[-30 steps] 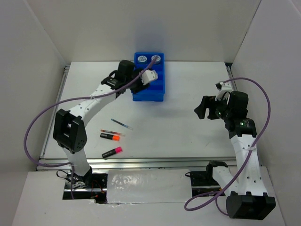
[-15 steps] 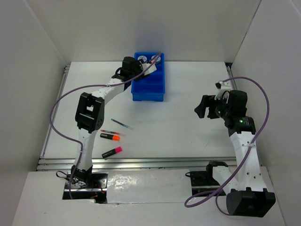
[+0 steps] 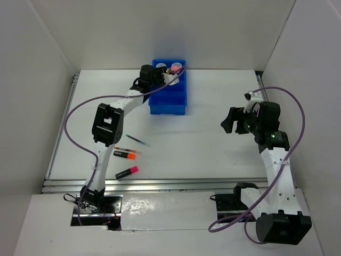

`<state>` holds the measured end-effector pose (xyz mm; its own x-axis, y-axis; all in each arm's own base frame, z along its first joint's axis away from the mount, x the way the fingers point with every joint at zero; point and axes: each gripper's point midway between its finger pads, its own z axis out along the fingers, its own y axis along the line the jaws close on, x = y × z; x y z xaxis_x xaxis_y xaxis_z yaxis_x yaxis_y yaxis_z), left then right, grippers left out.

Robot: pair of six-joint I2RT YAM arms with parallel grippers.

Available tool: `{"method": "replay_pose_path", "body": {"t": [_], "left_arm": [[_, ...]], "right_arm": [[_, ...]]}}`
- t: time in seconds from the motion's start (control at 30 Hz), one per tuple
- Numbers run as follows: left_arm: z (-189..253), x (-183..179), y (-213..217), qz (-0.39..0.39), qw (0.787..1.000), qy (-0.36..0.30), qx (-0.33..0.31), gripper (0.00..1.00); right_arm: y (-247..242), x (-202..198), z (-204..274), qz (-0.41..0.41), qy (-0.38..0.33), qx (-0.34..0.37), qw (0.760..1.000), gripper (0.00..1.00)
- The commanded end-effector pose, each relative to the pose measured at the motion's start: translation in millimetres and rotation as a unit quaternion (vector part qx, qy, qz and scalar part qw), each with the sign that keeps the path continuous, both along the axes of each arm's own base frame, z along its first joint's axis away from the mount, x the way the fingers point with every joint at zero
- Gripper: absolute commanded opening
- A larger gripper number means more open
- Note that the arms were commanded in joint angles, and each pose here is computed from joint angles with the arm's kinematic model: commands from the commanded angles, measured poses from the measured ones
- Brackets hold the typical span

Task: Sort the stationery into containers
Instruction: Place the stationery into the container

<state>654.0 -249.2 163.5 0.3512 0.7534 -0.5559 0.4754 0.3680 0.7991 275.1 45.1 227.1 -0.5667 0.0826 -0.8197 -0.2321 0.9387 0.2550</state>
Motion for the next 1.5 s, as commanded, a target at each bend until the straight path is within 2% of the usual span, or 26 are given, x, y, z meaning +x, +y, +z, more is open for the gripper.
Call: {"method": "replay_pose_path", "body": {"t": [0.0,0.37,0.8,0.9,0.93,1.1,1.23,1.33,1.47], "left_arm": [[40,13,-6,-0.052,0.997,-0.061,-0.005,0.06],[14,10,-11,-0.086,0.996,-0.032,0.018,0.18],[-5,22,-17,-0.087,0.995,-0.031,0.039,0.21],[-8,25,-17,-0.085,0.995,-0.032,0.039,0.28],[-10,25,-17,-0.086,0.995,-0.031,0.038,0.36],[-9,25,-18,-0.084,0.996,-0.029,0.030,0.53],[-2,24,-18,-0.083,0.996,-0.032,0.024,0.75],[4,22,-19,-0.087,0.995,-0.034,0.024,0.82],[12,19,-21,-0.091,0.995,-0.041,0.017,0.85]], "right_arm": [[-4,8,9,-0.007,-0.022,-0.001,1.000,0.86],[-5,7,7,-0.010,-0.020,0.002,1.000,0.86],[-6,7,4,-0.013,-0.017,0.003,1.000,0.86],[-7,7,3,-0.013,-0.016,0.001,1.000,0.86],[-6,7,3,-0.011,-0.015,0.002,1.000,0.86],[-7,8,1,-0.013,-0.013,0.003,1.000,0.86],[-6,8,1,-0.012,-0.013,0.005,1.000,0.86],[-5,9,1,-0.010,-0.014,0.006,1.000,0.86],[-5,9,3,-0.009,-0.017,0.006,1.000,0.86]]}}
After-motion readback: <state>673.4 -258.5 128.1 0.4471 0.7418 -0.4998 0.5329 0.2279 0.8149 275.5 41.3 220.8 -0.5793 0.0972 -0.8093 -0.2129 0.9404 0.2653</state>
